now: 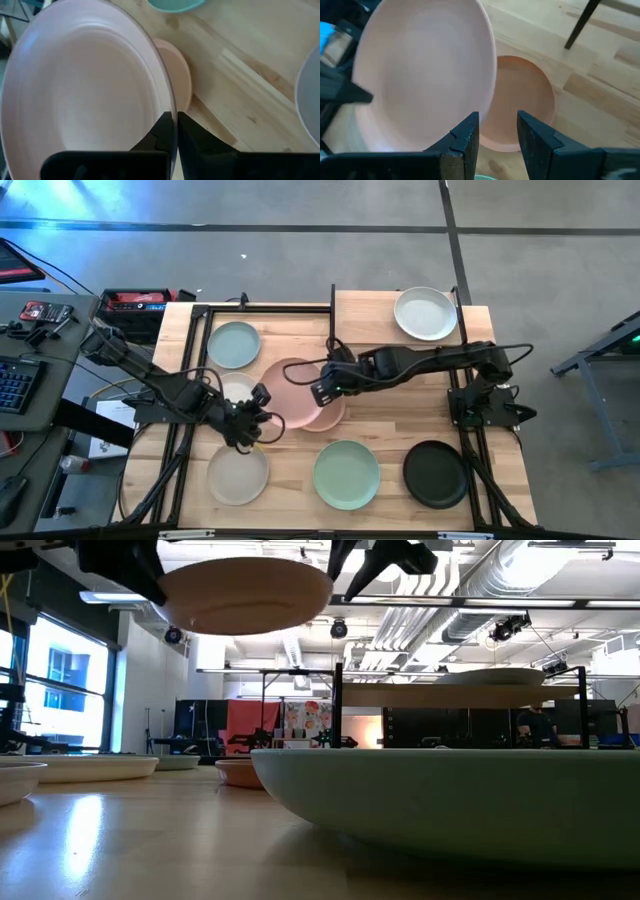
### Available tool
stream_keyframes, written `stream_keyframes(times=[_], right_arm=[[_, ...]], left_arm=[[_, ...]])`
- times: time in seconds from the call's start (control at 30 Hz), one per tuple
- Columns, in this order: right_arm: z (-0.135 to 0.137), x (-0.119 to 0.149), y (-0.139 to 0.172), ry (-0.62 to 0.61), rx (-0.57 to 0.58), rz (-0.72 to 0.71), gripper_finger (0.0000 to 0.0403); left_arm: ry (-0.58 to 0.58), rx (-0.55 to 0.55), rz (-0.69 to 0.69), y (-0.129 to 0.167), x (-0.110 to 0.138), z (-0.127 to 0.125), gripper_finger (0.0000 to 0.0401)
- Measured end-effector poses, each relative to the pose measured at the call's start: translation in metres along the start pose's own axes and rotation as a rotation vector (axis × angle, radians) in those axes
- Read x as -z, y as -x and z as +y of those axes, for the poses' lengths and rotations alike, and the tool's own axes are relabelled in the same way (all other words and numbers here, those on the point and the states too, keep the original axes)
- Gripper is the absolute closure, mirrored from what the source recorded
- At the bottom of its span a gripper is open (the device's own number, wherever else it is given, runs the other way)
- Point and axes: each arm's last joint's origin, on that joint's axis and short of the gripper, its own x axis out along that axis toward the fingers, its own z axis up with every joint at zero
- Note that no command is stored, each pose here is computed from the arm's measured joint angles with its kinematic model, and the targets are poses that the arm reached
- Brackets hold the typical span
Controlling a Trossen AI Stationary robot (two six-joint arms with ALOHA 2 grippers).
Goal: Place and stack plates onto a shelf
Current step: Stack the light brown plate on top of the white plate on the shelf
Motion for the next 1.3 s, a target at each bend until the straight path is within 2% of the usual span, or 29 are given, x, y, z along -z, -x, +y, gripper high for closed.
stream_keyframes(times=[0.2,0.6,0.7,0.87,1.3], right_arm=[[0.004,0.001,-0.006,-0.007,-0.015,0.009,0.029],[0.003,0.004,-0.015,-0.008,0.025,0.034,0.0293],[0.003,0.005,-0.015,-0.007,0.025,0.036,0.0317],[0.003,0.004,-0.015,0.007,0.015,0.056,0.0392],[0.001,0.004,-0.016,-0.042,0.024,0.071,0.04]], left_arm=[[-0.002,0.015,0.021,-0.006,-0.002,-0.004,0.04],[-0.032,-0.046,-0.006,-0.01,-0.01,-0.001,0.04],[-0.028,-0.046,-0.004,-0.01,-0.009,0.0,0.04],[-0.016,-0.037,-0.014,-0.011,-0.009,0.001,0.039],[-0.012,-0.039,-0.014,-0.012,-0.009,0.002,0.0383]])
